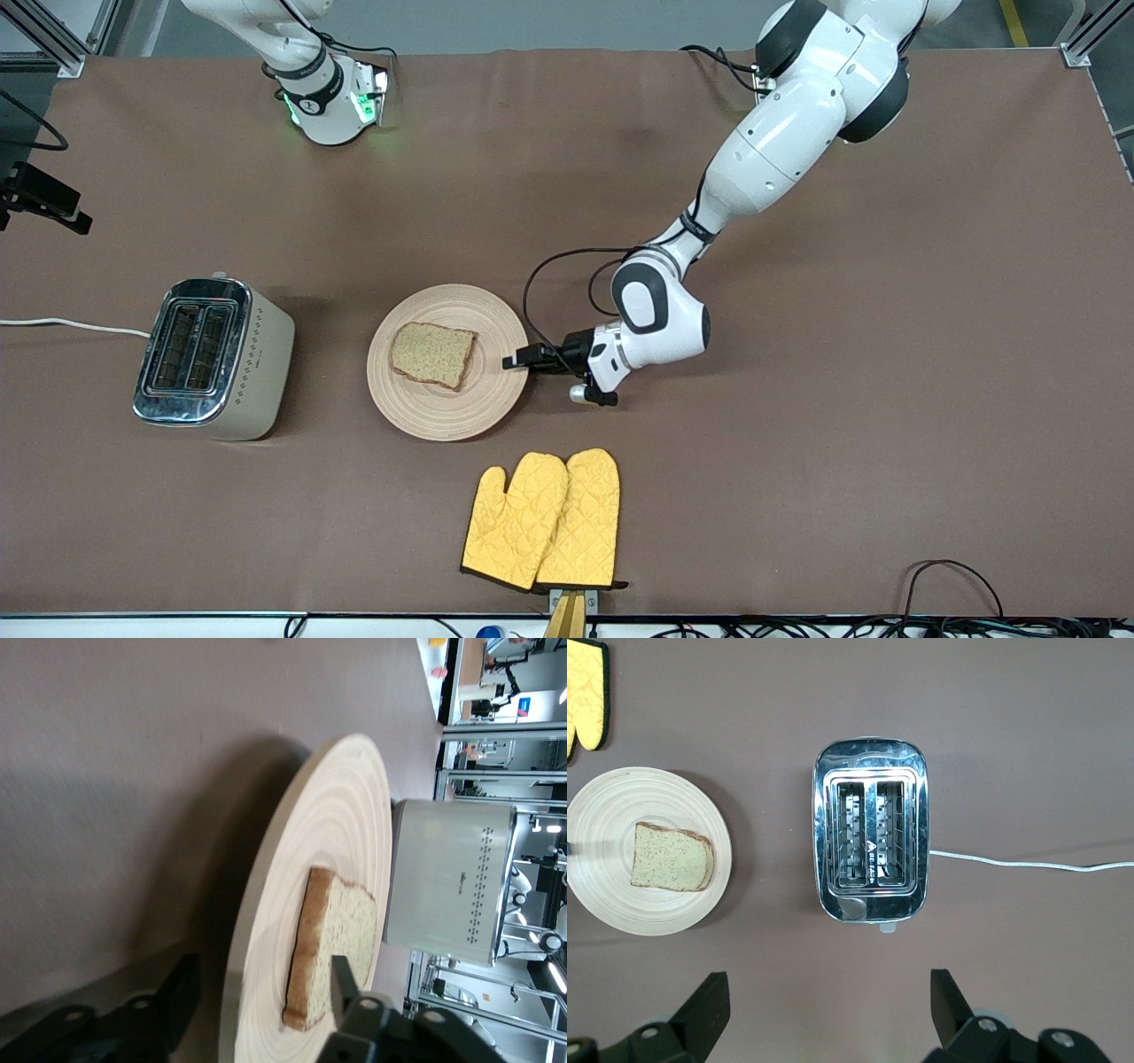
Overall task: Move plate and put bread in toaster
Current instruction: 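Release the plate and withdraw the left gripper while the right gripper reaches the bread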
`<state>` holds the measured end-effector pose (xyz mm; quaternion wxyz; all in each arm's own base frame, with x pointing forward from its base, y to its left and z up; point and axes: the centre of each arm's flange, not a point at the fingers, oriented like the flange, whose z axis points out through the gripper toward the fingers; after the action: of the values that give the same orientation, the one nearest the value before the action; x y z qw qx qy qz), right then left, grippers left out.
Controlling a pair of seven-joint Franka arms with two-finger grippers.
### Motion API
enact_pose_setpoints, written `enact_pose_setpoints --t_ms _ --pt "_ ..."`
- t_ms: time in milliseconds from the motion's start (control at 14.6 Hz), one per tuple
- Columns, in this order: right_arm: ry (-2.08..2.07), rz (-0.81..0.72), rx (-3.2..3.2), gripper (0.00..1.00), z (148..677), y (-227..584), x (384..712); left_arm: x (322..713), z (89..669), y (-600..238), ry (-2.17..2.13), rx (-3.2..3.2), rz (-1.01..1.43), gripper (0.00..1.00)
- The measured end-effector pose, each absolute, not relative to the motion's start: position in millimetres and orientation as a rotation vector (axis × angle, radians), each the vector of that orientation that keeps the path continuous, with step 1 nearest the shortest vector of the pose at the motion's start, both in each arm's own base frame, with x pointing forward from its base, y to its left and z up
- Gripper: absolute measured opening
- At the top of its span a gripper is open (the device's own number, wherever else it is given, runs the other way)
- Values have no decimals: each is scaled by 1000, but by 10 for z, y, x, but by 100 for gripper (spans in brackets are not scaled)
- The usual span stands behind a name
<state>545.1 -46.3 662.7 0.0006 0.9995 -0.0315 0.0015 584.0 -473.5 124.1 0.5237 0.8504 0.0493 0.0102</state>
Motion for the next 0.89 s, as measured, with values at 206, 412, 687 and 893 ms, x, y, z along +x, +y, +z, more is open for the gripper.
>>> enact_pose_setpoints --t_ms 206,412,687,893 --pt "-94 4 3139 100 6626 -444 5452 6232 1446 -4333 106 2052 108 100" --pt "-89 4 3139 100 6626 -429 5454 6556 1649 -3916 61 2087 138 100" --pt "-76 -1 3141 100 6609 -386 5466 6895 1933 -3338 -45 2182 112 100" --pt "-14 -43 3146 100 6463 -79 5533 7160 2096 -2551 -161 2266 71 100"
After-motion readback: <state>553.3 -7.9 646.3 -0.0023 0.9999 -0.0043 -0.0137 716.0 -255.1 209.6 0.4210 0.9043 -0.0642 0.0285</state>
